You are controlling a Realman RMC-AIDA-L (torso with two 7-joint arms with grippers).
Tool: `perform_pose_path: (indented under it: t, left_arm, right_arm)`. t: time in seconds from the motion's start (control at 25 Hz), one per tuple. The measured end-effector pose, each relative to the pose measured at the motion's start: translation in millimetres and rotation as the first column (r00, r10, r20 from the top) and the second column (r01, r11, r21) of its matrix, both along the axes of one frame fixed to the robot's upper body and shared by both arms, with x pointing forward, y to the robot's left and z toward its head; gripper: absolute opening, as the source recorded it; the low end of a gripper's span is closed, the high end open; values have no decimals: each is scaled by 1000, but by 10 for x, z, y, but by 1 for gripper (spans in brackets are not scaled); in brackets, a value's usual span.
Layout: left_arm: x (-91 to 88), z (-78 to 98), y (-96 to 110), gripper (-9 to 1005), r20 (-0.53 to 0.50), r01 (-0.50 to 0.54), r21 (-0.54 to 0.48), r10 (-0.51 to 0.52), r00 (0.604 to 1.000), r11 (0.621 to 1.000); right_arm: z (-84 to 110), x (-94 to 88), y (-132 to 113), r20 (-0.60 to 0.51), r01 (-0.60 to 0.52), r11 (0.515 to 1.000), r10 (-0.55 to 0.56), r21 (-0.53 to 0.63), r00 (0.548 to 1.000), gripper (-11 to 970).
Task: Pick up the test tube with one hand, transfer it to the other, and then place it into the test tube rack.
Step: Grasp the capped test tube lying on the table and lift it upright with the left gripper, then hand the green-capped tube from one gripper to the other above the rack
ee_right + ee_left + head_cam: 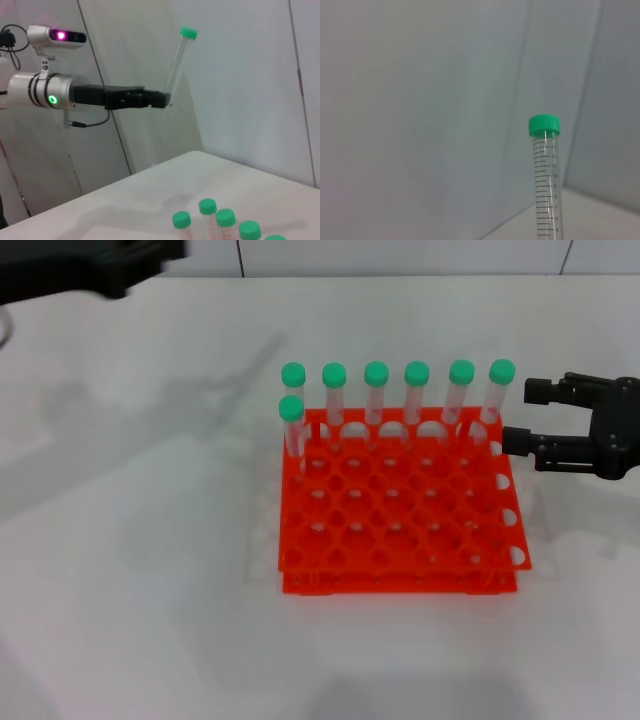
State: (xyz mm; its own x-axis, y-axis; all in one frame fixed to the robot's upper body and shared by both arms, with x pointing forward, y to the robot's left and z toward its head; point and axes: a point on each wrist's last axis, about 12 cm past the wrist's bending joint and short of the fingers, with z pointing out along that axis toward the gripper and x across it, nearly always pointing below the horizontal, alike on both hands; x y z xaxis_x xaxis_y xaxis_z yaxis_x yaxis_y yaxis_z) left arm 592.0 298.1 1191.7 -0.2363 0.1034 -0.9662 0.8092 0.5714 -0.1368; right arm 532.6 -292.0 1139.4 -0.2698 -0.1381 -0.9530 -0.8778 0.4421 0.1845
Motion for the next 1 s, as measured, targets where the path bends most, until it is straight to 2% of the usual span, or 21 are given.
perform_pose_path:
  t: [0.2, 0.48, 1.0]
  left_arm:
    - [127, -87, -340, 178, 32, 111, -53, -109, 994, 992]
    - [145, -249, -701, 178, 43, 232, -28, -230, 972, 972]
    - [57, -500, -931, 178, 30, 329, -14, -328, 944, 944]
  right_arm:
    - [20, 6, -5, 9, 0, 1000, 0, -2, 1000, 811]
    - [45, 10, -34, 19, 8, 1000, -8, -4, 1000, 812]
    - [117, 55, -116, 47, 50, 999, -50, 2, 998, 812]
